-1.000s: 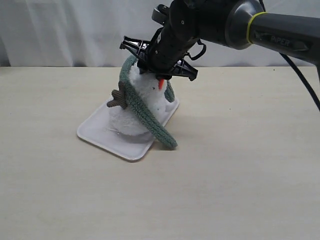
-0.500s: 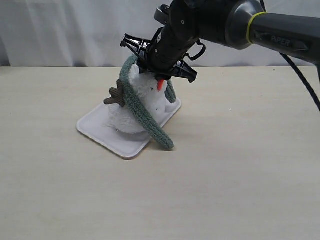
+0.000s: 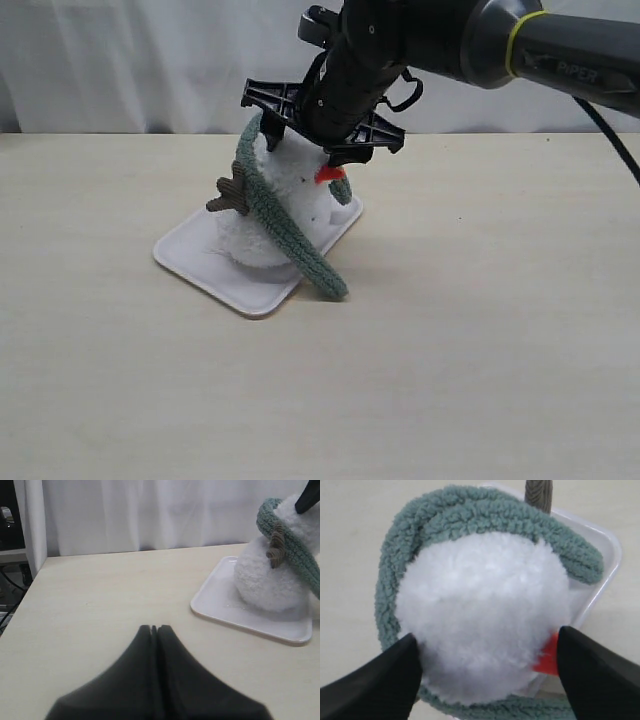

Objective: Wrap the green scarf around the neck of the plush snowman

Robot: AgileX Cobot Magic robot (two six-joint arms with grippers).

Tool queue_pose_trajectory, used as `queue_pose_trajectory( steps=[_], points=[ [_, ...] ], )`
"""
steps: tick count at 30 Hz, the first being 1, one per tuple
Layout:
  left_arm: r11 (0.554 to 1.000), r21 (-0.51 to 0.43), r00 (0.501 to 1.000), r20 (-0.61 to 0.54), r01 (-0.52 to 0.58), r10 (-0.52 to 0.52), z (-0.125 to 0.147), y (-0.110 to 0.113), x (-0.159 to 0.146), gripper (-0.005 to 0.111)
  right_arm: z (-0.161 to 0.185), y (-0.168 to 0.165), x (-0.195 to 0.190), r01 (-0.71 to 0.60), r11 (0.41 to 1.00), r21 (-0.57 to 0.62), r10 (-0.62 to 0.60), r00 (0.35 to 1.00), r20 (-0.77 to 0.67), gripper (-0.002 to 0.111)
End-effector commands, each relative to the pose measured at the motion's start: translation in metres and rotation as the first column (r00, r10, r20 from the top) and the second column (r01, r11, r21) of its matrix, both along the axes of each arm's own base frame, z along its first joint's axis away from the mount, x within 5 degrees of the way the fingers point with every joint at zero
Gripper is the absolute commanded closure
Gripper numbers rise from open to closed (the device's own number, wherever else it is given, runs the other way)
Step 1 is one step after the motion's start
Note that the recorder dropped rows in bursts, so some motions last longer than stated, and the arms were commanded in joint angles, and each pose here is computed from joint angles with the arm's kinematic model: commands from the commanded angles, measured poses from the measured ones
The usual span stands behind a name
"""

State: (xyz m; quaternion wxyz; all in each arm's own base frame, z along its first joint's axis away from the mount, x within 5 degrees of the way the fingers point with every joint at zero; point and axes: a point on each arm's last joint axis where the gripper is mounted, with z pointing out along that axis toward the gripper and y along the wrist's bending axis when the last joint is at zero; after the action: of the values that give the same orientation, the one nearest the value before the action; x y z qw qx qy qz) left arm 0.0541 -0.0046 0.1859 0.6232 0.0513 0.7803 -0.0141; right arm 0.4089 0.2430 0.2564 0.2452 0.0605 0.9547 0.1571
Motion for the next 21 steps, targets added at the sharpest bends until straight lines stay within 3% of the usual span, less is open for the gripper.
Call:
queue_pose_trajectory(
  steps=[1,6,11,17,21],
  points=[
    [1.0,-0.005,1.0,0.007,0.006,-0.006,0.0,0.0,0.0,0.107,0.021,-0.008,-0.004,-0.089,0.993,-0.077,0.094,0.993,0.073,0.038],
    [1.0,-0.005,1.0,0.007,0.006,-0.006,0.0,0.0,0.0,0.107,0.035,-0.009,-0.009,-0.285,0.935,-0.209,0.317,0.937,0.143,0.038],
    [1.0,-0.005,1.0,0.007,0.006,-0.006,0.0,0.0,0.0,0.107,0.034,0.005,-0.016,-0.467,0.805,-0.366,0.547,0.823,0.152,0.038],
    [1.0,-0.005,1.0,0.007,0.006,-0.006,0.0,0.0,0.0,0.107,0.037,0.021,-0.018,-0.481,0.67,-0.565,0.677,0.708,0.2,0.029],
    [1.0,-0.005,1.0,0.007,0.006,-0.006,0.0,0.0,0.0,0.107,0.03,0.027,-0.016,-0.462,0.642,-0.612,0.689,0.697,0.197,0.018]
  ],
)
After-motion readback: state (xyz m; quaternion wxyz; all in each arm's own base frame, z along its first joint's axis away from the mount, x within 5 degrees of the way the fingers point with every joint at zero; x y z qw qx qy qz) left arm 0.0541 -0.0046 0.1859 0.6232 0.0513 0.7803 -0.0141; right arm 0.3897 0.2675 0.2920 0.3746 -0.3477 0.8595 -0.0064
